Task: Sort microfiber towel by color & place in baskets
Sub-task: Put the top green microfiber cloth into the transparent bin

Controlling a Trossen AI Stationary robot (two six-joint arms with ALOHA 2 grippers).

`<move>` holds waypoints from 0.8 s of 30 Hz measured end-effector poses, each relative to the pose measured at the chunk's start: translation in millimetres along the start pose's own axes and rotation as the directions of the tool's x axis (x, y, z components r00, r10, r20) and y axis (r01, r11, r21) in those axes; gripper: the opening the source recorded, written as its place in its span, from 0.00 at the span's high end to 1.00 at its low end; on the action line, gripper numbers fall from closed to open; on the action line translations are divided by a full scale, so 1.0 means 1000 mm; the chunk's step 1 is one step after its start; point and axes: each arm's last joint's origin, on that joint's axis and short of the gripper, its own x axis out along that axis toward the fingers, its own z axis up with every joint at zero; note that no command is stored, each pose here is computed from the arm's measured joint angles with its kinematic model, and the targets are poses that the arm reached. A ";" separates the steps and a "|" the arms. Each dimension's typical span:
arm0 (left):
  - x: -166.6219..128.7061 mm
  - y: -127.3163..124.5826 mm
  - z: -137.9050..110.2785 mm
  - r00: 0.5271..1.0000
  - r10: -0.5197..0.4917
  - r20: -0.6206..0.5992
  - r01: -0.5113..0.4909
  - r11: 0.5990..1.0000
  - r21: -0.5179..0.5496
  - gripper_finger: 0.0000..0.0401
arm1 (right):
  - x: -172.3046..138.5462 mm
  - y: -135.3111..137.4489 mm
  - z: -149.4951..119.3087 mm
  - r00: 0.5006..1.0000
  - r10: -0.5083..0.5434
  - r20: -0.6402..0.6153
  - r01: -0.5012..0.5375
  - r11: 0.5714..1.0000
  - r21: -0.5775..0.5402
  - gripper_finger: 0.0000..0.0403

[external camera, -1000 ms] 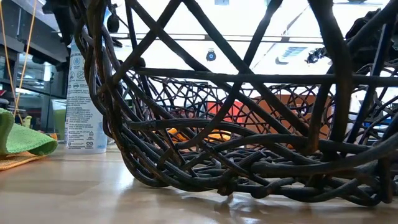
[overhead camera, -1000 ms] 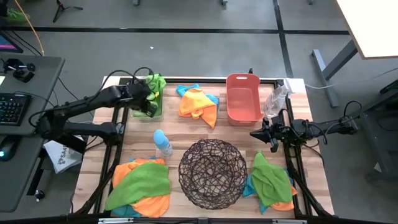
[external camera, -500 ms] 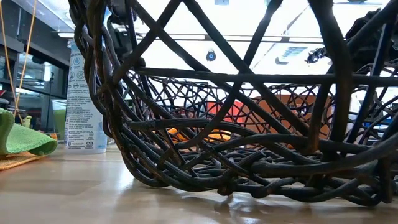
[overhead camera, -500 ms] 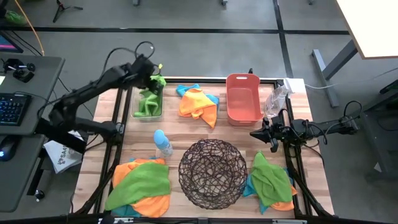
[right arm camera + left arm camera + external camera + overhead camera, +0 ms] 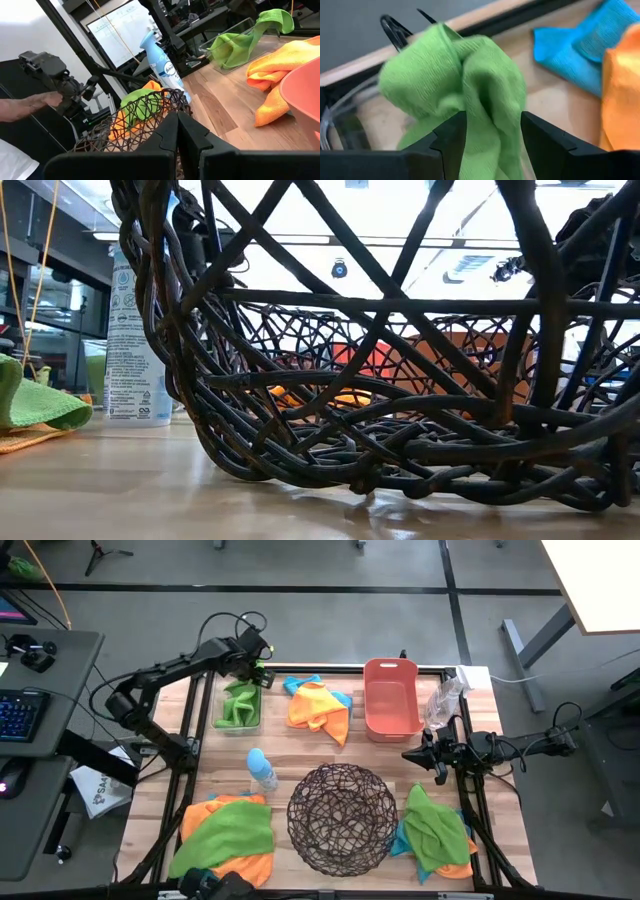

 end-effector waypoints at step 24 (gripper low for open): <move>0.032 0.004 -0.010 0.995 0.053 0.081 -0.048 0.997 -0.052 0.82 | 0.000 0.000 0.000 1.000 0.000 0.000 0.000 1.000 0.000 1.00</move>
